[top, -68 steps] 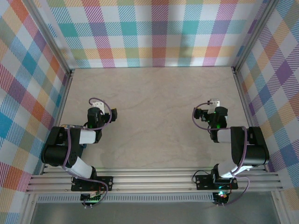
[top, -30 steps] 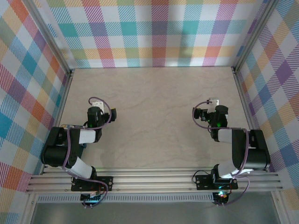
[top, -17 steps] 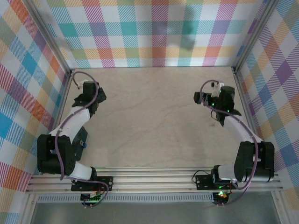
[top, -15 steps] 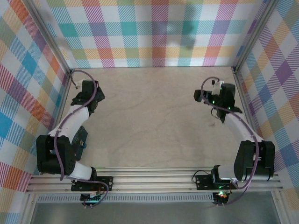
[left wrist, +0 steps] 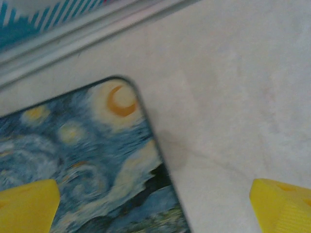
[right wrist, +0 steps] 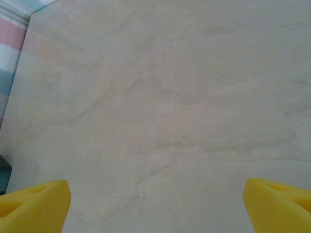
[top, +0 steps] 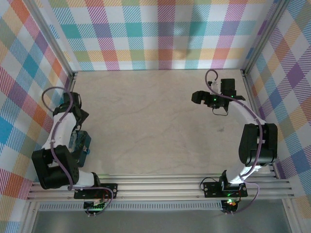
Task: Unlock the padlock with the key
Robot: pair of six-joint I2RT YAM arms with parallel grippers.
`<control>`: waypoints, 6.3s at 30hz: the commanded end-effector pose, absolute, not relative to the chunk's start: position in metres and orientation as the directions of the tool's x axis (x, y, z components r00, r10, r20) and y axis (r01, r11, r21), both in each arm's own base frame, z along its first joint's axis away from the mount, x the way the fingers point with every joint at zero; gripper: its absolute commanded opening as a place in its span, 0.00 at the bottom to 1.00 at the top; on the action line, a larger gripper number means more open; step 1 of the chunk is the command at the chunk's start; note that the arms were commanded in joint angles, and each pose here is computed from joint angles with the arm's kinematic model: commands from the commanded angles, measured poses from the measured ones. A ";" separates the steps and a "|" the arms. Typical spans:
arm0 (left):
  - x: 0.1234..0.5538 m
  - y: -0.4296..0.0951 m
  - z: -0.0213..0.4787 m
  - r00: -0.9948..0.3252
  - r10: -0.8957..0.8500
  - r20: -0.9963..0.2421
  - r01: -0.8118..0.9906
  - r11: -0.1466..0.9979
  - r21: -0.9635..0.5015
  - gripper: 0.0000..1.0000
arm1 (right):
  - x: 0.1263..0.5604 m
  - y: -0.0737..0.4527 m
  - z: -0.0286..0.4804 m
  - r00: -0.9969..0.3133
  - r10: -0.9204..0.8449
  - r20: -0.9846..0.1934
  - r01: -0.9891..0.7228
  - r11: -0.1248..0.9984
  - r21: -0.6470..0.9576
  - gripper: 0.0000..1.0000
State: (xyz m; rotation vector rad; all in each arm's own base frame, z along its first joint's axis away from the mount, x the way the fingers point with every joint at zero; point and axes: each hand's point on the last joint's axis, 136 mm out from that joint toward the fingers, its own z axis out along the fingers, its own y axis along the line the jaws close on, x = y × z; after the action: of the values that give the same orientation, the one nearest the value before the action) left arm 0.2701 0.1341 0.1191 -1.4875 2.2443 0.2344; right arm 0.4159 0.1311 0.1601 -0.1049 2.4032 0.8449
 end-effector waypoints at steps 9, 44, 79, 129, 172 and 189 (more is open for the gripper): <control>0.266 0.099 0.083 -0.366 -0.893 -0.263 -0.851 0.436 -0.294 0.85 | 0.400 0.210 0.163 -0.861 -0.072 -0.504 -0.397 0.714 0.576 0.88; 0.406 -0.079 0.105 -0.817 -0.552 -0.166 -0.456 0.795 -0.401 0.86 | 0.390 0.179 0.152 -0.899 0.033 -0.437 -0.208 0.845 0.493 0.86; 0.389 -0.046 0.071 -0.802 -0.591 0.085 -0.523 0.629 -0.575 0.77 | 0.412 0.316 0.130 -0.939 -0.168 -0.299 -0.302 0.819 0.487 0.57; 0.529 -0.234 0.061 -0.982 -0.092 -0.166 0.005 0.863 -0.505 0.57 | 0.336 0.029 0.089 -0.857 0.507 -0.092 0.473 0.845 0.252 0.59; 0.399 -0.180 0.058 -0.998 -0.048 -0.031 -0.032 0.919 -0.393 0.47 | 0.491 0.309 0.100 -0.953 -0.095 -0.287 -0.268 0.704 0.657 0.59; 0.477 -0.242 0.075 -0.989 -0.125 -0.080 -0.058 0.821 -0.568 0.48 | 0.427 0.278 0.091 -0.969 -0.035 -0.246 -0.182 0.775 0.605 0.43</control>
State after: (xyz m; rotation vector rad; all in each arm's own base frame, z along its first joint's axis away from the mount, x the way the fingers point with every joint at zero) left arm 0.4725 -0.2166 0.0864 -0.1672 2.8862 -0.8359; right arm 0.4524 0.2571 0.0839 -0.1090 2.7249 0.9198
